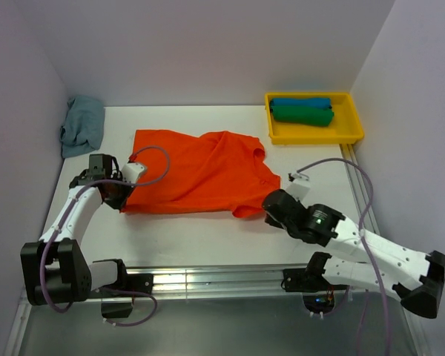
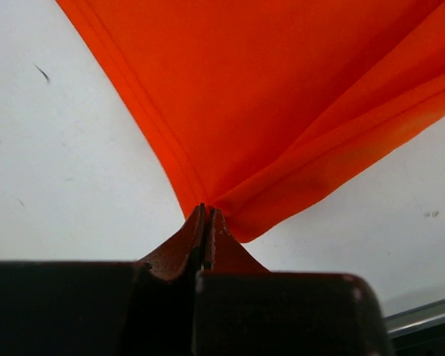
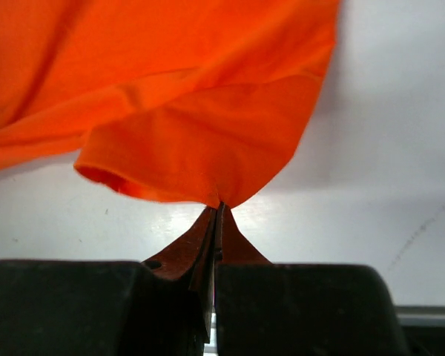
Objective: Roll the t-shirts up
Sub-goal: Flatten the tshirt
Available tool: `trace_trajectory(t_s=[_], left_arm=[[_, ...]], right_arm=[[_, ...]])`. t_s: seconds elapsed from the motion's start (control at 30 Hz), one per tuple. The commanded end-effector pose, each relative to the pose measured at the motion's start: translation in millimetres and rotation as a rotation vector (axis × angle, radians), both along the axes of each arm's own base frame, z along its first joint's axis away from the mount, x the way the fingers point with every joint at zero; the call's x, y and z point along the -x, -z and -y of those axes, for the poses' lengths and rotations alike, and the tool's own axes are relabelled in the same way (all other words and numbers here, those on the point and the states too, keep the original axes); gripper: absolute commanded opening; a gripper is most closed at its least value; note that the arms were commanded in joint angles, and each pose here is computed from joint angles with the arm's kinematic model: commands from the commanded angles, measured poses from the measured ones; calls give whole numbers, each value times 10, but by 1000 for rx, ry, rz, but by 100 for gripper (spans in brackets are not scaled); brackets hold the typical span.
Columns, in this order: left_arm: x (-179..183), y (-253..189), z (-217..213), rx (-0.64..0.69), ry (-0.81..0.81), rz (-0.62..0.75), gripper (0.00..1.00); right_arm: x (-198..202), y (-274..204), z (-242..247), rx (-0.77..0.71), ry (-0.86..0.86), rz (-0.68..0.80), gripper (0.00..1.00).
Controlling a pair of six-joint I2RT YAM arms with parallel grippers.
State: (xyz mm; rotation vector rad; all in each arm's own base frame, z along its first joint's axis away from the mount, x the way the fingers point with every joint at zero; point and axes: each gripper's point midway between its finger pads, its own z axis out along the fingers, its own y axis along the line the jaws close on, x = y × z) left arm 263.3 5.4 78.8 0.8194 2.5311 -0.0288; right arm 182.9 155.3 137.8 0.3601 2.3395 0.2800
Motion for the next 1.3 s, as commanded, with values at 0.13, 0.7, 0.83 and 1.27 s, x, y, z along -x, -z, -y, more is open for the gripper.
trace_trajectory(t_s=[0.13, 0.7, 0.83, 1.27], left_arm=[[317, 83, -135, -90, 25, -8, 0], [-1023, -1075, 80, 114, -96, 366, 0], [-1783, -1527, 79, 188, -176, 506, 0], [-3747, -3563, -234, 259, -367, 1148, 0]], right_arm=[[296, -103, 605, -95, 189, 33, 0], [-1009, -1391, 309, -46, 89, 309, 0], [-1966, -1925, 286, 19, 83, 366, 0], [-3652, -3922, 385, 12, 46, 925, 0]])
